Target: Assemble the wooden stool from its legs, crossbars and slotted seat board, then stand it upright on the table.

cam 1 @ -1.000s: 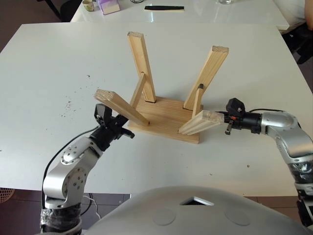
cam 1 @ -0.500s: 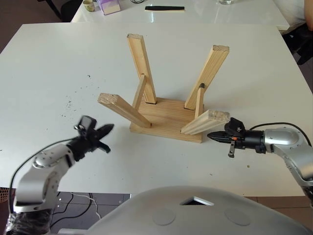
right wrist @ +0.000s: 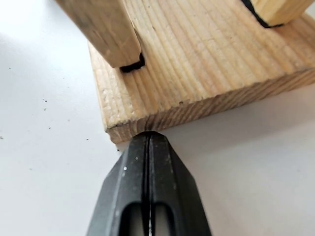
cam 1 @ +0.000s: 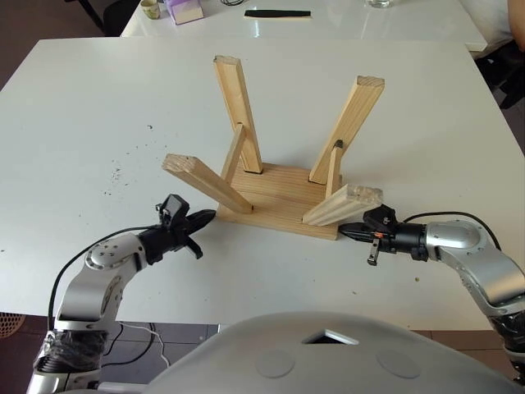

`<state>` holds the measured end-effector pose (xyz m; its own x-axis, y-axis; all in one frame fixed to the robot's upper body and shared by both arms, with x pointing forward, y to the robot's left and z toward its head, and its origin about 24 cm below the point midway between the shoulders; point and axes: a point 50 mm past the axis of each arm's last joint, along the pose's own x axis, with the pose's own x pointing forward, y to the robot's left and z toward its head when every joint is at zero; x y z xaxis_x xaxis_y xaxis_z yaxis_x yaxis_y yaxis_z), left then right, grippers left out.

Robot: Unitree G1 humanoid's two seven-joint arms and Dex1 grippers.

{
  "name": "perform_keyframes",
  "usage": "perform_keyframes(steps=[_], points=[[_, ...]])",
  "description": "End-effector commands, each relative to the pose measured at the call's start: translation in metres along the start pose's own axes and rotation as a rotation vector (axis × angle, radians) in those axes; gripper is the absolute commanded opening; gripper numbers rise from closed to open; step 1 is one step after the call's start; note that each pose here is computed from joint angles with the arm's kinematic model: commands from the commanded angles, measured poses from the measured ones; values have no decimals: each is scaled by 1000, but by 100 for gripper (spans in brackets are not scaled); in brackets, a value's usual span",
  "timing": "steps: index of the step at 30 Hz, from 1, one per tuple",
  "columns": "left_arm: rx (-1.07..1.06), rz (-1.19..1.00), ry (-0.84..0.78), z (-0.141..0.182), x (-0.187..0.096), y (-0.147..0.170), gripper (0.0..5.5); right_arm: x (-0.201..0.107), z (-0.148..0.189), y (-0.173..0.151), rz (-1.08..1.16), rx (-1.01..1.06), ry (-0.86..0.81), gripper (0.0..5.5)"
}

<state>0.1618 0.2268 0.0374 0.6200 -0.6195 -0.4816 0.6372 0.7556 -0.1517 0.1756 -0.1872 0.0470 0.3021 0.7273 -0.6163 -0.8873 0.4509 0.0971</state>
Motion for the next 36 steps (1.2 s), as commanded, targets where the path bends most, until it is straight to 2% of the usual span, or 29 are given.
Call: perform_keyframes(steps=[1,5,14,21,29,36], points=[[-6,-45,-34,6,5,-13,3,1,1,-1,5,-6,-5,0],[-11,-47,-67,10,11,-15,3,3,5,2,46,-17,-22,0],[-24,-207,-111,17,12,-46,3,1,21,0,106,-57,-95,0],[-3,-289,-185,42,-10,-65,3,-33,53,14,246,-63,-220,0],[19,-371,-232,62,-26,-86,3,-55,72,23,318,-114,-242,0],[57,-345,-269,77,-36,-78,3,-69,85,22,303,-135,-280,0]])
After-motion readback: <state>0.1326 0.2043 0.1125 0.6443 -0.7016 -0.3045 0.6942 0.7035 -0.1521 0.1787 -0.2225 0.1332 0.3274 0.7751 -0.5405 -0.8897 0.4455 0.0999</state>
